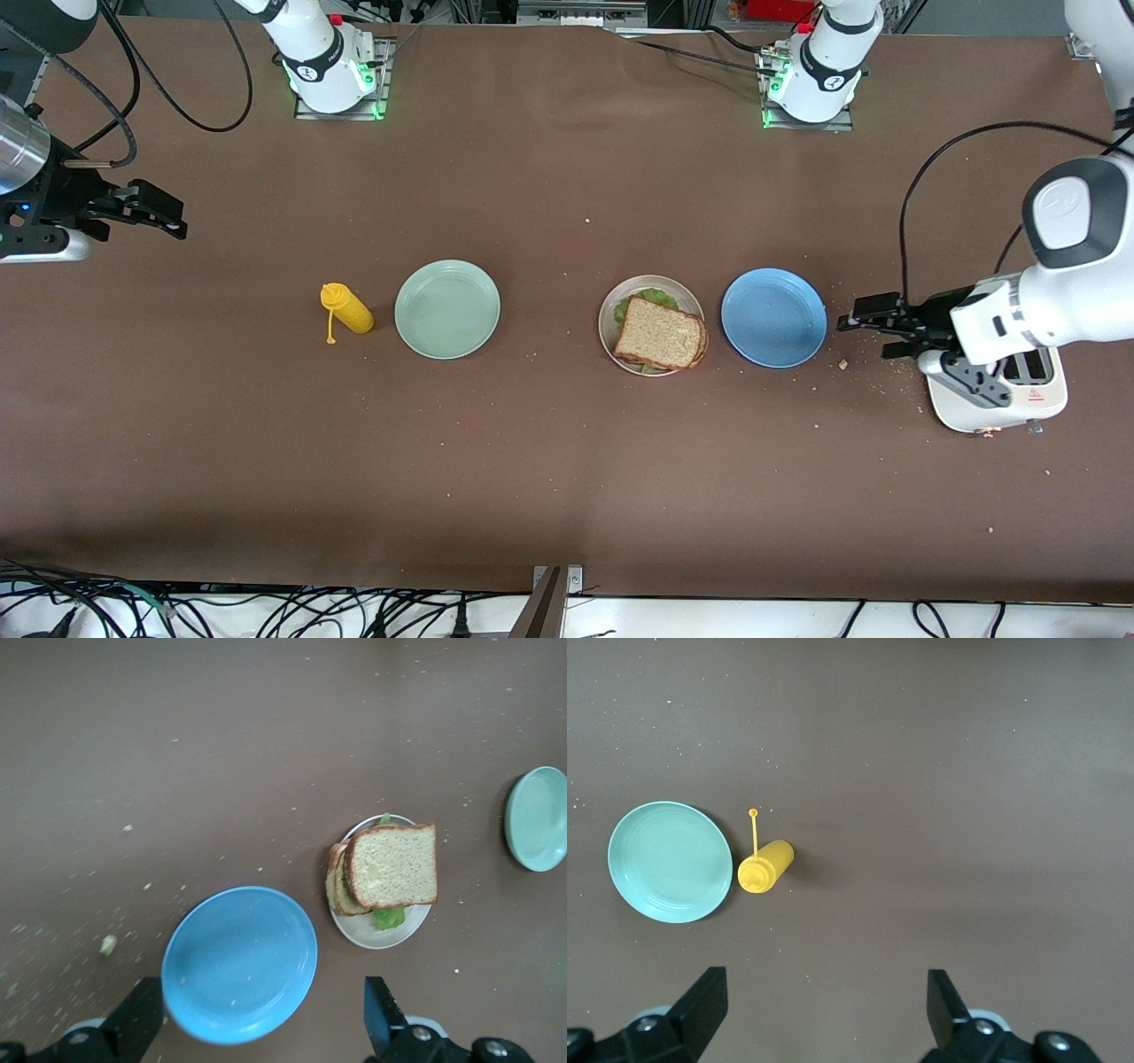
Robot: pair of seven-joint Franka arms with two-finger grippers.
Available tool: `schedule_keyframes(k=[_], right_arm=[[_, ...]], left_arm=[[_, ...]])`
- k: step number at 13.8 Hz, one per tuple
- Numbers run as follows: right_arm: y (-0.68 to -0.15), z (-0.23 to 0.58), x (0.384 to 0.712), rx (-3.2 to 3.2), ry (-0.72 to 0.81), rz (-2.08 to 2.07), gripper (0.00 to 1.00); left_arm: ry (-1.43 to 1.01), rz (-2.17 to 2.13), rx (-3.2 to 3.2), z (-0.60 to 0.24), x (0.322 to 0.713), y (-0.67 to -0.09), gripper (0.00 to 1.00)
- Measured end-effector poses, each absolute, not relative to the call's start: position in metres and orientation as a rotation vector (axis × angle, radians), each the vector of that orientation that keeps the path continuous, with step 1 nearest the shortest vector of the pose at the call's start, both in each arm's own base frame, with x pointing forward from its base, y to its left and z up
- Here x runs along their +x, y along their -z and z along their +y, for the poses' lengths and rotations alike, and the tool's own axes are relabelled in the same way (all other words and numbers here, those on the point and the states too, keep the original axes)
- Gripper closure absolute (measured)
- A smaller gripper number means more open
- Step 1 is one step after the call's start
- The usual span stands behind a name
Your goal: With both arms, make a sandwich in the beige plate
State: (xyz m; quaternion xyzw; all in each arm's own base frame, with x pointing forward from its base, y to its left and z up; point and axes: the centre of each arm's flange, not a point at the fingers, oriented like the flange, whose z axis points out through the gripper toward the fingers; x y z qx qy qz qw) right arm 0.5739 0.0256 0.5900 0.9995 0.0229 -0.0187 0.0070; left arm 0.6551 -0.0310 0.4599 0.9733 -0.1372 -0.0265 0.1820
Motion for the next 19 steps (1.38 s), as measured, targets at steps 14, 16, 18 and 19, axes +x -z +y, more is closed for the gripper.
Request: schedule_keyframes(k=[14, 16, 18, 19], right_arm=[[-0.59, 0.025, 0.574, 3.128, 0.059, 0.07, 0.0], [-0.59, 0.025, 0.574, 3.128, 0.059, 0.069, 0.0], [-0.59, 0.025, 0.574, 3.128, 0.059, 0.069, 0.0], [-0.59, 0.025, 0.574, 3.128, 0.059, 0.069, 0.0]], left_arm=[[-0.027, -0.087, 3.14, -0.048, 0.58, -0.588, 0.0], [-0.002, -0.12, 3.113, -0.045, 0.573, -0.582, 0.0], [0.018, -0.164, 3.111, -0.047, 0.567, -0.578, 0.0], [0.028, -0.17, 3.111, -0.048, 0.564, -0.576, 0.0]])
